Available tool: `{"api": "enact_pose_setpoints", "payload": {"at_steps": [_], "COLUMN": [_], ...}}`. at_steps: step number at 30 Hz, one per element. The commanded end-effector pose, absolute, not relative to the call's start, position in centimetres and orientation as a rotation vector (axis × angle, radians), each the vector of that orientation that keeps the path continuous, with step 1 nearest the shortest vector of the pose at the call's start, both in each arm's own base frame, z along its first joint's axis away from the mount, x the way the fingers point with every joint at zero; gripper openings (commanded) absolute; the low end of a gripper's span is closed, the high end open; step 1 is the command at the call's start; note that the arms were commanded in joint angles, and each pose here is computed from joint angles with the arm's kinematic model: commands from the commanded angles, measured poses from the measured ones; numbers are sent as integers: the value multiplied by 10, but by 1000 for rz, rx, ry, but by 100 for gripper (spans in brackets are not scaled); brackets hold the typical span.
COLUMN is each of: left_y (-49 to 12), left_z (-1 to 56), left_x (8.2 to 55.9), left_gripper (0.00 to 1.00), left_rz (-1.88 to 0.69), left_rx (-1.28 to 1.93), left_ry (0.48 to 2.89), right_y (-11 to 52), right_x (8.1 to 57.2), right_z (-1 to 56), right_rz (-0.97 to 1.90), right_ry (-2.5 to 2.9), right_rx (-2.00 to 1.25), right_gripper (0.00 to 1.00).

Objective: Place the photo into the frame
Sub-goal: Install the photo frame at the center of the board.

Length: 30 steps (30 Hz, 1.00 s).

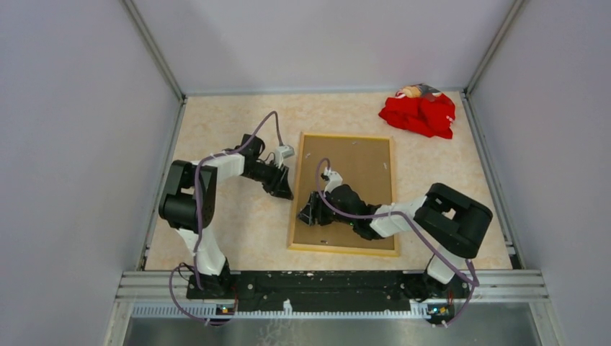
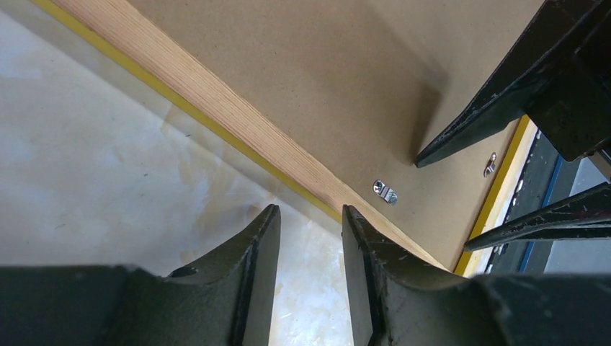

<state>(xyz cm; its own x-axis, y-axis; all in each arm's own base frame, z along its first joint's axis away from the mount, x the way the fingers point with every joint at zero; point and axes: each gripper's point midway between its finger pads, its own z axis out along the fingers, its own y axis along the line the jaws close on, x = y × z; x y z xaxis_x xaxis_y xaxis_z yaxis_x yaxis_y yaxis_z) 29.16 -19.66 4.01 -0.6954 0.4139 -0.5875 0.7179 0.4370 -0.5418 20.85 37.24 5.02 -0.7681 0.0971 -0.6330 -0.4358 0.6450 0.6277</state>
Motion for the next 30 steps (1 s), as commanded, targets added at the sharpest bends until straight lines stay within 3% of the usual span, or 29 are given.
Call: {"api": "enact_pose_setpoints", "payload": {"at_steps": [1,30], "left_y": [-206,-205], "left_z": [49,32], "left_x": [296,295], "left_gripper": [43,31], "left_rz": [-1190,-1127], "left_rx": [967,999], "left_ry": [2292,2344], "right_y": [389,407], "right_x": [213,214], "right_z": [71,46], "right_rz": [1141,1157], "right_ry": [2137,2199], "right_rx": [-261,-302], "right_gripper": [56,54]}}
